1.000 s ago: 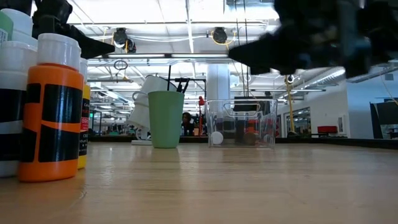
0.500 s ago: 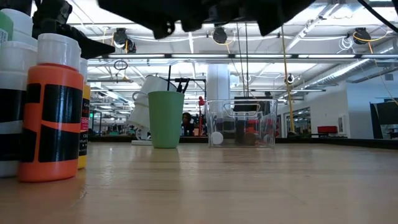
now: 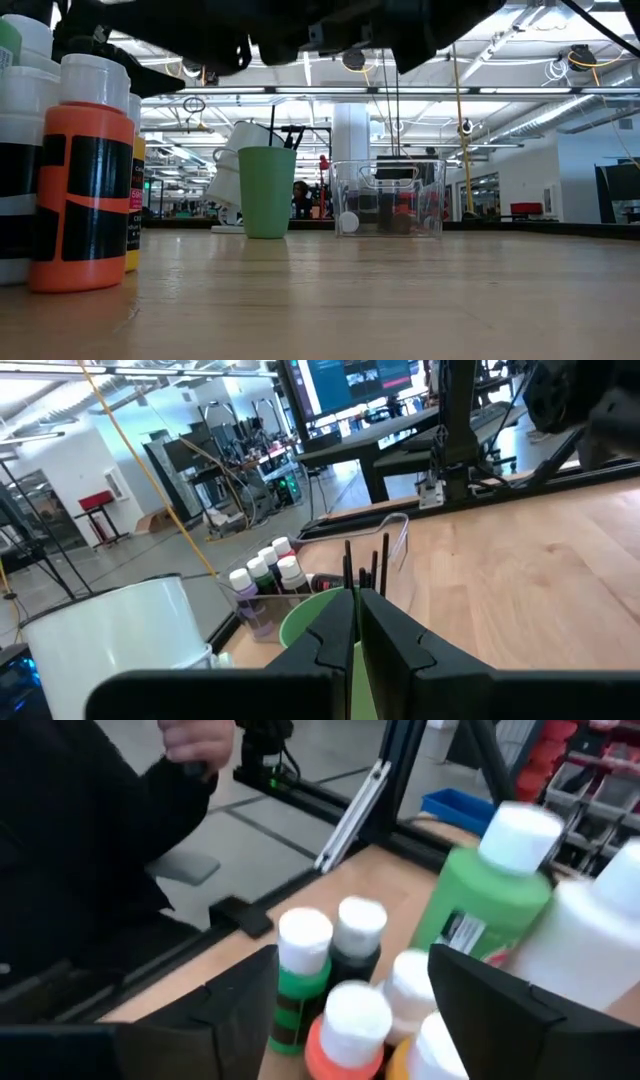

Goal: Pick & Place Paint Supplies
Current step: Put the yellow paint bottle into the transparent bin

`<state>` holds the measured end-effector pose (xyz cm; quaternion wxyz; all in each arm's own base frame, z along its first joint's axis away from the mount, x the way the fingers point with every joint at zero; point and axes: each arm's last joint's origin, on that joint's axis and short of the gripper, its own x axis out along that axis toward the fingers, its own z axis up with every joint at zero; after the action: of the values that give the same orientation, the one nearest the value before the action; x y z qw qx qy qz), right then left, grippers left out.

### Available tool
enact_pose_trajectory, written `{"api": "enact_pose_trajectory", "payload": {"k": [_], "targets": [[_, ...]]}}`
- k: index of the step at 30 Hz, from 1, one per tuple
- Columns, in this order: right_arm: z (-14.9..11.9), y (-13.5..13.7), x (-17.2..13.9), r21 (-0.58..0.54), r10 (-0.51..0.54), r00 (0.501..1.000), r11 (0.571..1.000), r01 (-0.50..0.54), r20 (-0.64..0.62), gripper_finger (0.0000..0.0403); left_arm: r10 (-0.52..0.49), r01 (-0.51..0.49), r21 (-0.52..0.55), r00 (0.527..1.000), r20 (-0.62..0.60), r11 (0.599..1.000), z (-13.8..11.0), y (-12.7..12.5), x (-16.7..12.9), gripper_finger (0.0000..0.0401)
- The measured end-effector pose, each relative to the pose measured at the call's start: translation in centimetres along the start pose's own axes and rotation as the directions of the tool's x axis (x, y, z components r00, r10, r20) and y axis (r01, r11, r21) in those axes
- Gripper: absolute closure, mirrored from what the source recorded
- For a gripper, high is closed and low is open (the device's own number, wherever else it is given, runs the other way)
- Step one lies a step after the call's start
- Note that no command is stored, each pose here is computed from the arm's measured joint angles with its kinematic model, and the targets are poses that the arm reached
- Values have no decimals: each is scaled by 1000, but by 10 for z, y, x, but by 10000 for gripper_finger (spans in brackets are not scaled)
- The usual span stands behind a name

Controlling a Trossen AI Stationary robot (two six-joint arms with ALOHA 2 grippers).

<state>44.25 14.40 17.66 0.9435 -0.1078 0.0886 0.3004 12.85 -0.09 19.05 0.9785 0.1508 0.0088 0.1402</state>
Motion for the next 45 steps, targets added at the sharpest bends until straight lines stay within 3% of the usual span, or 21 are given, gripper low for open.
{"api": "enact_pose_trajectory", "payload": {"k": [21,31,38,45], "targets": [[-35,-4,13,-45,-8,1000,999,7,-20,161,2,-2,1,1000,-3,1000,0,0,0,375],[-36,-3,12,-28,-4,999,1000,3,-45,161,2,-2,-1,1000,-2,1000,0,0,0,375],[-31,-3,12,-45,-6,1000,999,5,-20,161,2,-2,2,1000,-3,1000,0,0,0,375],[1,4,0,-115,7,1000,993,-6,7,161,-1,1,5,1000,-10,1000,-1,0,0,375]]}}
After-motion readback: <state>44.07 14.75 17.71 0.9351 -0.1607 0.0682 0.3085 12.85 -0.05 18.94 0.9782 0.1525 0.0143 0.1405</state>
